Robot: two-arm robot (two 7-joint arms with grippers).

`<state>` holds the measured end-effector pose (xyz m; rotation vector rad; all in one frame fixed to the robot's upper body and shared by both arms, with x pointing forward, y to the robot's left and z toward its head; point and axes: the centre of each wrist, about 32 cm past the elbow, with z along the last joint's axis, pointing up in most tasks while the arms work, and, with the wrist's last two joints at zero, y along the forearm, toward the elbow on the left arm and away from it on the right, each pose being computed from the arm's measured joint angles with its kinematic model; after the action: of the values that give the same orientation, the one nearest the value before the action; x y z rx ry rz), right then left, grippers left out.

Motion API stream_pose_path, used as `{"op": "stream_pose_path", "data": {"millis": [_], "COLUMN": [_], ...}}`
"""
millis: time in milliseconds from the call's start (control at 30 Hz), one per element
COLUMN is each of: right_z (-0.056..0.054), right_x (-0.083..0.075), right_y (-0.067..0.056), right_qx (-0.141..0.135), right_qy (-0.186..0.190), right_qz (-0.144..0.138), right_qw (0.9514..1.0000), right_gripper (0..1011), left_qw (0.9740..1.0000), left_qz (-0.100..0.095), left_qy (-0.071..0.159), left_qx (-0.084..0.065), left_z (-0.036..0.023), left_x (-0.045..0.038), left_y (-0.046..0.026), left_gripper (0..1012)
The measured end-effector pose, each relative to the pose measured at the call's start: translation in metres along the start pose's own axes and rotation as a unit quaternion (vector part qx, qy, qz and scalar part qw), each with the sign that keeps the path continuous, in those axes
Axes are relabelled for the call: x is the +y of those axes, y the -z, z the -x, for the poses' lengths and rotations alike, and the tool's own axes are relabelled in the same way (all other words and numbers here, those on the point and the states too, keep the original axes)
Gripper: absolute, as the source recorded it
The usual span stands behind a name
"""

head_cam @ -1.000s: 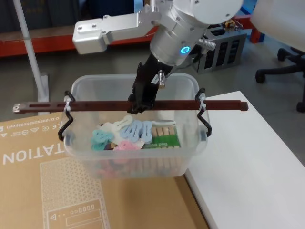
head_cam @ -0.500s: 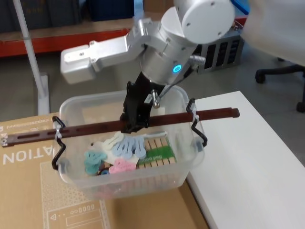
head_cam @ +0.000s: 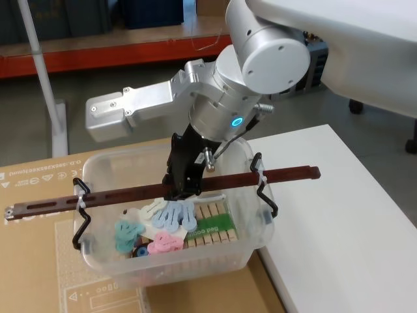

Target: Use one hand to grasp the basket and place it at the designated location.

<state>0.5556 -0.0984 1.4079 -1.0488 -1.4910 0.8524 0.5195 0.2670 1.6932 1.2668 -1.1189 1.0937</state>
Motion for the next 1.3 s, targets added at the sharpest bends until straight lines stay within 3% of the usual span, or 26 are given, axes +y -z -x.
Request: {"op": "stream_pose_path", "data": {"millis": [767, 1300], "right_z": [0.009, 0.010], "right_x": [0.028, 0.045], "right_y": [-0.013, -0.020], "right_qx": [-0.019, -0.032], "right_qy": [0.022, 0.018], "right_qz": [-0.026, -0.027], "right_qw": [0.9992, 0.9990], "right_gripper": [238, 238], "left_qw": [1.0000, 1.0000], "left_qz": [0.000, 0.000], "left_qy": [0.000, 0.000], "left_qx": [0.000, 0.000], "left_z": [0.0000, 0.0000], "left_x": [0.0000, 0.0000], "left_y": [0.0000, 0.0000], "left_gripper": [0, 0]}}
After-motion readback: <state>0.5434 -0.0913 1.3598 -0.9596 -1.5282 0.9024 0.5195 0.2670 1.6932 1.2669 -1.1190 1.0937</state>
